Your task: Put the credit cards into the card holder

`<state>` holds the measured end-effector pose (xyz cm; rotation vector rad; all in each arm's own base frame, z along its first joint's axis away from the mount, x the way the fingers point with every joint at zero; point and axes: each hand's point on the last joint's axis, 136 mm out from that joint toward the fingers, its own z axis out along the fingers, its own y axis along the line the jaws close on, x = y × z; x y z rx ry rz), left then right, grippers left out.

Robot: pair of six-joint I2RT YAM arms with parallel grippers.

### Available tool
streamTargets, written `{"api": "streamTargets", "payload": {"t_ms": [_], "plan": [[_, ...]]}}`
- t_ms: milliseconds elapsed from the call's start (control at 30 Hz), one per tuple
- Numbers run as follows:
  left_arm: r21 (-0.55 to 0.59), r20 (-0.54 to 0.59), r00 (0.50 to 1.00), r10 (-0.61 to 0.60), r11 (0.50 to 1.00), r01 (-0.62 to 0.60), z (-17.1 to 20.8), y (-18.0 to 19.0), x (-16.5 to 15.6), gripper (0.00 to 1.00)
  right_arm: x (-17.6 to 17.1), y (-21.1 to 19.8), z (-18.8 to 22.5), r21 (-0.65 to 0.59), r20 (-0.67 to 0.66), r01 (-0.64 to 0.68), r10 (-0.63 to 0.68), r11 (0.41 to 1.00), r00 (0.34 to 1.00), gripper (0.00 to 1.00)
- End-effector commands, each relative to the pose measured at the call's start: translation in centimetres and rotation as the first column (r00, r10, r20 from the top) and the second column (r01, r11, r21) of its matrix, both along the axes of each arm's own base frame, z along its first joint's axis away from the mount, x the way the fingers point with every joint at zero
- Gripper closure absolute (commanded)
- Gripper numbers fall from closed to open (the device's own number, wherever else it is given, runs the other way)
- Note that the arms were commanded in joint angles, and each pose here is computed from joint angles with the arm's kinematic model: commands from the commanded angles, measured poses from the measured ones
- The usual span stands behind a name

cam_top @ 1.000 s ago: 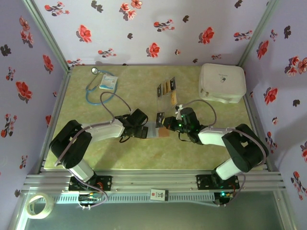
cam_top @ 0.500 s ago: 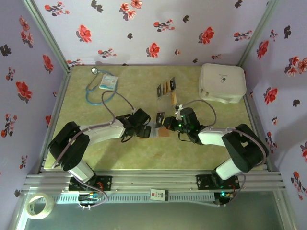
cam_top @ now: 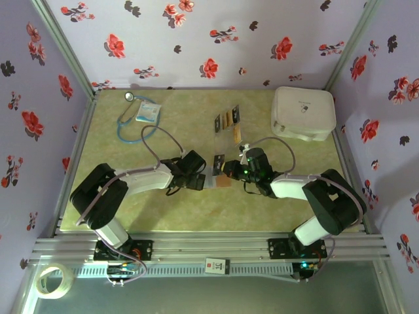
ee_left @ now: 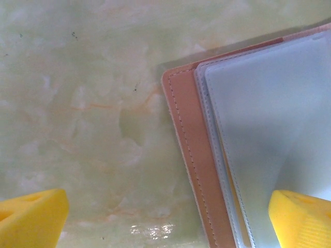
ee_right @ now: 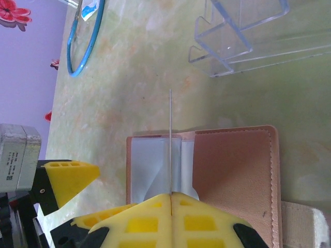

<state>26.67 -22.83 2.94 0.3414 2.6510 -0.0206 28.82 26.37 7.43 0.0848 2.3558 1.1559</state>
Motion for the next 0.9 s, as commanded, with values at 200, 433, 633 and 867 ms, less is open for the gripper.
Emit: {"api": "streamTargets", "payload": {"t_ms": [200, 433, 633, 867], "plan": [[0.066, 0.012, 1.0, 0.011, 0.998, -0.011, -0.5, 1.3, -0.2, 0.0, -0.2, 0.1, -0.6, 0.002, -0.017, 0.003, -0.003, 1.0, 1.0, 1.0], [0.05, 0.02, 1.0, 0.016, 0.999, -0.017, 0.0, 1.3, -0.2, 0.0, -0.3, 0.2, -0.8, 0.001, -0.022, -0.001, 0.001, 1.0, 1.0, 1.0], [0.036, 0.039, 0.999, -0.001, 0.999, -0.001, 1.2, 0.6, 0.4, 0.0, -0.2, 0.2, -0.9, -0.001, -0.025, 0.002, -0.002, 1.0, 1.0, 1.0], [0.029, 0.053, 0.999, -0.008, 1.0, 0.007, 1.9, 0.1, 1.1, 0.0, -0.2, 0.2, -0.9, 0.0, -0.026, 0.001, -0.001, 1.0, 1.0, 1.0]]}}
